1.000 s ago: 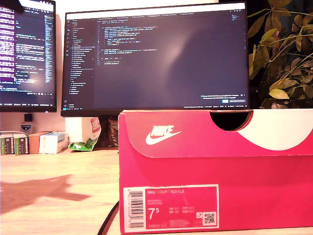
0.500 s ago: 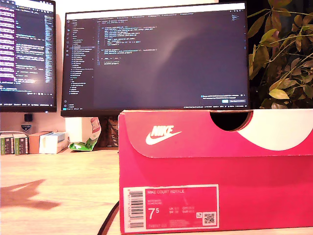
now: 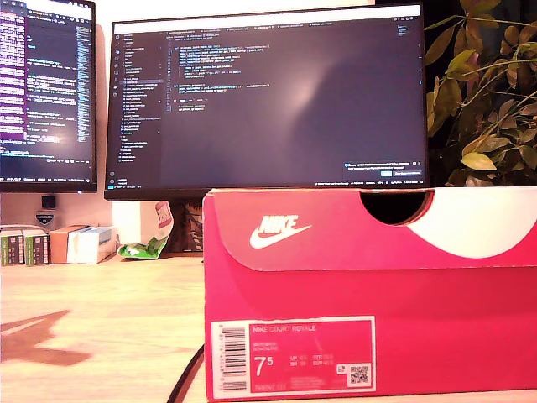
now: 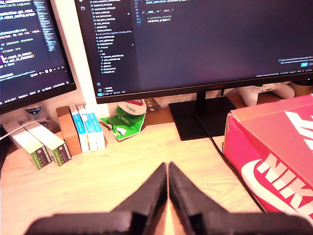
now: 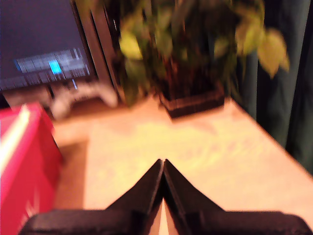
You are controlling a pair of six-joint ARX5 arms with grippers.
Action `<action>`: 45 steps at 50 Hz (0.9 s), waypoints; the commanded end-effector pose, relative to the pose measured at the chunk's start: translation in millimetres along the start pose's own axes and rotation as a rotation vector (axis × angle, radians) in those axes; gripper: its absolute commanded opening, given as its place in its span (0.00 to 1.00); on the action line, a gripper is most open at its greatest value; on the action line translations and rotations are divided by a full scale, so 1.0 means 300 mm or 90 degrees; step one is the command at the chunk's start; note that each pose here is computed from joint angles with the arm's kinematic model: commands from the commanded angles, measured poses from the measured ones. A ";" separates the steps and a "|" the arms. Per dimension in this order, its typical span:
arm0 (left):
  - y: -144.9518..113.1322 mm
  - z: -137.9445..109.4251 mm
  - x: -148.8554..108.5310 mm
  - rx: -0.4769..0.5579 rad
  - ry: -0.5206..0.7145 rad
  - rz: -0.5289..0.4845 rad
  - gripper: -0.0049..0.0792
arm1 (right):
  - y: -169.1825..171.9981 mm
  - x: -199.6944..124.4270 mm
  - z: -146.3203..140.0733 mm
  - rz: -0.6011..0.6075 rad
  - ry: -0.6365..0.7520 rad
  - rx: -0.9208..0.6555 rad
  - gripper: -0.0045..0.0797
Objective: Close the red shoebox by pushing the lid with your left arm and holding the box in place with your right arm
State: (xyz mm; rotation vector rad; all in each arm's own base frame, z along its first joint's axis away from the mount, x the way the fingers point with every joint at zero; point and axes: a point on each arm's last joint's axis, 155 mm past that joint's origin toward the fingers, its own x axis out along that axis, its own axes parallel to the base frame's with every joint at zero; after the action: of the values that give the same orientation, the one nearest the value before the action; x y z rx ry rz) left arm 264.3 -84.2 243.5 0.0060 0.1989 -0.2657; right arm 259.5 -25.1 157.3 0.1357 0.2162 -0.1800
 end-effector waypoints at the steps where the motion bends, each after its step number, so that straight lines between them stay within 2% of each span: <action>1: 0.004 -0.008 0.003 -0.002 -0.001 0.003 0.04 | -0.010 0.009 -0.033 -0.006 0.008 0.004 0.04; 18: 0.004 -0.005 0.003 -0.002 -0.003 0.003 0.04 | -0.014 0.019 -0.118 -0.004 0.045 -0.005 0.04; 23: 0.003 -0.009 0.003 -0.002 0.000 0.003 0.04 | 0.024 0.021 -0.173 0.040 0.072 -0.011 0.04; 30: 0.004 -0.019 0.003 -0.001 0.007 0.003 0.04 | 0.019 0.018 -0.245 0.041 0.113 -0.017 0.04; 45: 0.010 -0.133 -0.006 0.004 0.094 0.007 0.04 | 0.028 0.003 -0.307 0.053 0.164 -0.007 0.04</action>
State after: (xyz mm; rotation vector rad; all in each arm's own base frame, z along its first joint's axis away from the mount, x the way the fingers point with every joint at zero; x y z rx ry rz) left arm 256.5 -81.0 212.2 0.0342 0.3254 -0.2608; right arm 245.1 -1.7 76.2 0.1479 0.4515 -0.0704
